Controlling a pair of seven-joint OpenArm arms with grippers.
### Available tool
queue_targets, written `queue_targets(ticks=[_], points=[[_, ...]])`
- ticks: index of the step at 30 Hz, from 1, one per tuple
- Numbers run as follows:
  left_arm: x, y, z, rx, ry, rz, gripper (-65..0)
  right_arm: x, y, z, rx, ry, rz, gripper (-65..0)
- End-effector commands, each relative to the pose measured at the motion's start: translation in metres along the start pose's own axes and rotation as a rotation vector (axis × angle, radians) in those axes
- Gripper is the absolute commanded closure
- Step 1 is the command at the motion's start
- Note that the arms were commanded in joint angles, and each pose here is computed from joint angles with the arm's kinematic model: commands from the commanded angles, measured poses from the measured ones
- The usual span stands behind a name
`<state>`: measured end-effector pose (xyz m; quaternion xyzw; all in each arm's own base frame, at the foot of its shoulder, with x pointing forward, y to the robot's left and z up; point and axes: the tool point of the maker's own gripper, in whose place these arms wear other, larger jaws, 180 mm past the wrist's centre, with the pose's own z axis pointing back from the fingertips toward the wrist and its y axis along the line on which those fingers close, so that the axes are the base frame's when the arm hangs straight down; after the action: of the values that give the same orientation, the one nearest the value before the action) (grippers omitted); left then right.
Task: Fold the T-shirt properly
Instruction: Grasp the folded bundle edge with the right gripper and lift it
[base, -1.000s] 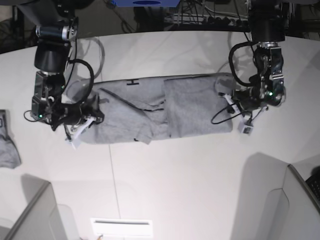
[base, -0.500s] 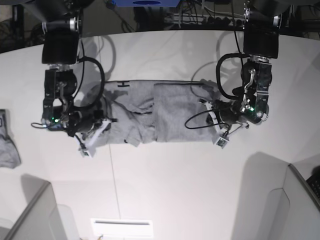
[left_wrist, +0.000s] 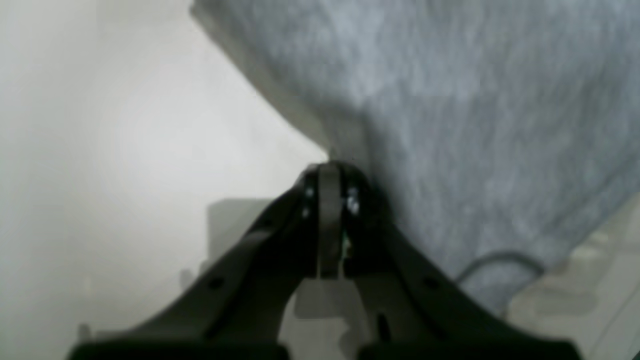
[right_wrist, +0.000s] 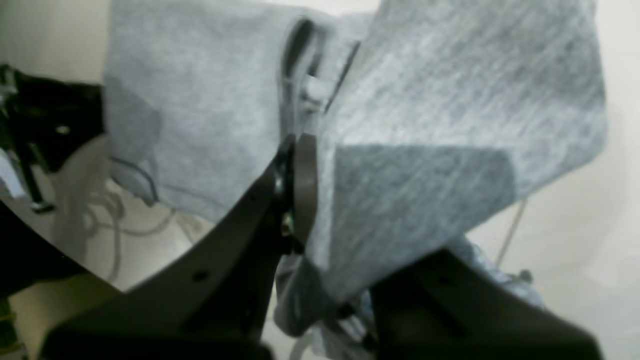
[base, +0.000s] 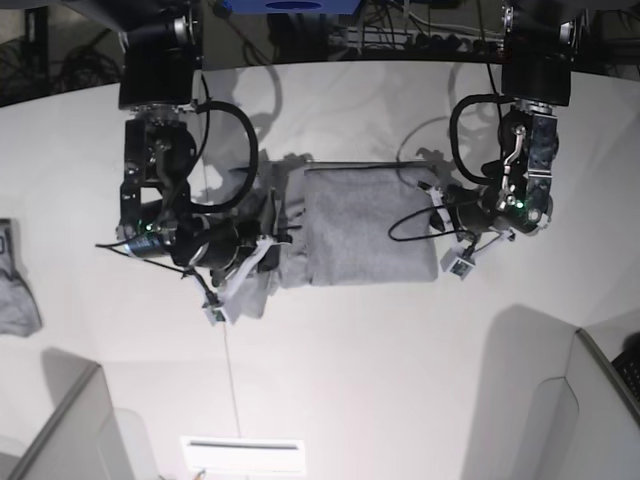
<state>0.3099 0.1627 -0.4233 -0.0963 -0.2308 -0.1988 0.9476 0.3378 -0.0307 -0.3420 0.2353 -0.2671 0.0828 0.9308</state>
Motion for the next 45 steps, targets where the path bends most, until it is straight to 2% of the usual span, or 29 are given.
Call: queue_targets(ticks=[1,8,12,18,23,28,31,38,43,45], points=[[0.013,0.007,0.008,0.015,-0.040,-0.012,0.0,0.019,0.009,0.008,0.020,-0.057,0.021,0.0],[-0.014,0.011,0.007,0.023,0.016,-0.018,0.0,0.019,0.034,0.003,0.075,-0.061,0.008,0.0],[-0.016,0.009,0.010,0.024,0.014,-0.020,0.0,0.024,0.060,0.004,0.115,-0.074,0.076,0.0],[-0.011,0.007,0.013,0.026,-0.002,-0.035,0.0,0.027,0.096,-0.003,0.161,-0.090,0.053,0.0],[-0.012,0.006,0.013,0.020,-0.001,-0.032,0.0,0.018,0.118,-0.012,0.195,-0.074,0.103,0.0],[-0.018,0.001,0.014,0.018,0.005,-0.040,0.0,0.008,0.129,-0.019,0.204,-0.036,0.107,0.0],[-0.024,-0.005,0.015,0.010,0.009,-0.046,0.0,0.009,0.138,-0.023,0.217,-0.054,0.124,0.0],[-0.033,-0.009,0.015,0.003,0.022,-0.044,0.0,0.015,0.127,-0.054,0.188,-0.042,0.090,0.0],[-0.040,-0.010,0.015,-0.001,0.035,-0.040,0.0,0.024,0.126,-0.059,0.184,-0.053,0.089,0.0],[-0.043,-0.011,0.014,-0.003,0.041,-0.038,0.0,0.025,0.132,-0.056,0.212,-0.055,0.079,0.0]])
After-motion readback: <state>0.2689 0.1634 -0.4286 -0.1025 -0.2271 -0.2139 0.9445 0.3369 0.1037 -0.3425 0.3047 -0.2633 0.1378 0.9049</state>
